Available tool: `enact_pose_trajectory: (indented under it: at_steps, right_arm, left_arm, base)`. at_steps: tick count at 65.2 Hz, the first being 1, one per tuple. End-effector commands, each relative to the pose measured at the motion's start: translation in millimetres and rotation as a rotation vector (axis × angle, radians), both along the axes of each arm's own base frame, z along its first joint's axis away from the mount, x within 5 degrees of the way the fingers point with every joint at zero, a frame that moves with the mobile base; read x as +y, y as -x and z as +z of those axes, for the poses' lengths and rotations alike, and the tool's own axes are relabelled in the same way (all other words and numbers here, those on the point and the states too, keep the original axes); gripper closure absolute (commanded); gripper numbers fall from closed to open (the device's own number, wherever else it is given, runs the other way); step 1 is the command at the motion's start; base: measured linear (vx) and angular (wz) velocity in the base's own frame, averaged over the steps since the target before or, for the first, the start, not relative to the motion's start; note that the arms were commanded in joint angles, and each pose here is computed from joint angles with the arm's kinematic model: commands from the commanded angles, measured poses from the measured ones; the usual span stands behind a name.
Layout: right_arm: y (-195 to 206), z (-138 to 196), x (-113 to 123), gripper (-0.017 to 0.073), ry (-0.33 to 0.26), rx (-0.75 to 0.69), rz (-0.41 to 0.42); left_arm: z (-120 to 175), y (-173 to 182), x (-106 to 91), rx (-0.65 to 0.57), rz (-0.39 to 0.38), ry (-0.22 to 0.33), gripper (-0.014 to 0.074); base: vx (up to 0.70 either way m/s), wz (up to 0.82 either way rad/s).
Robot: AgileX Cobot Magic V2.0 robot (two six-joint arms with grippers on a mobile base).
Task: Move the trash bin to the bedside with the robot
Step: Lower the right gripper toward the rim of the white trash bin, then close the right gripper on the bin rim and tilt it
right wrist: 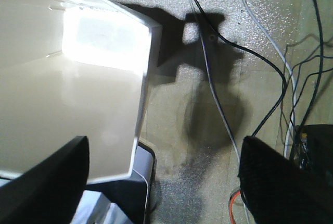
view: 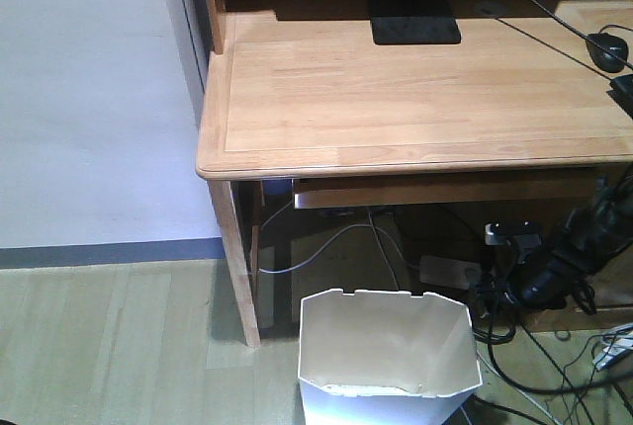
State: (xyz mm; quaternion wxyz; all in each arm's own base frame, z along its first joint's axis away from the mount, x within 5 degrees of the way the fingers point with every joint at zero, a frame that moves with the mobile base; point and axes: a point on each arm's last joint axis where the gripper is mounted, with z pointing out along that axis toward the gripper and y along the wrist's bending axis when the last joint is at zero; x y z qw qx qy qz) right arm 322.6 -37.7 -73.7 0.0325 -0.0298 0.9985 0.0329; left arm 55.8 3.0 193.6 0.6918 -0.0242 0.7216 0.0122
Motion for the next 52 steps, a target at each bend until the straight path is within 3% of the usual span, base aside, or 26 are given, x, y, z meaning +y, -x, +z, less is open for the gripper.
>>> enact_pose_trajectory:
  at_steps: [1, 38, 52]
  right_arm:
    - [-18.9, -6.6, -5.0, 0.0004, 0.011, -0.048, 0.014]
    - [-29.3, -100.7, -2.8, 0.0039, -0.041, 0.046, 0.017]
    - [-25.4, -132.8, 16.2, 0.0052, -0.083, 0.102, 0.032]
  left_arm:
    - [13.9, 1.4, -0.3, -0.098, -0.003, 0.004, 0.06]
    - [13.9, 1.4, -0.3, -0.098, -0.003, 0.004, 0.06]
    - [13.9, 1.4, -0.3, -0.098, -0.003, 0.004, 0.06]
  base:
    - [0.0, 0.0]
    - [0.0, 0.0]
    - [0.0, 0.0]
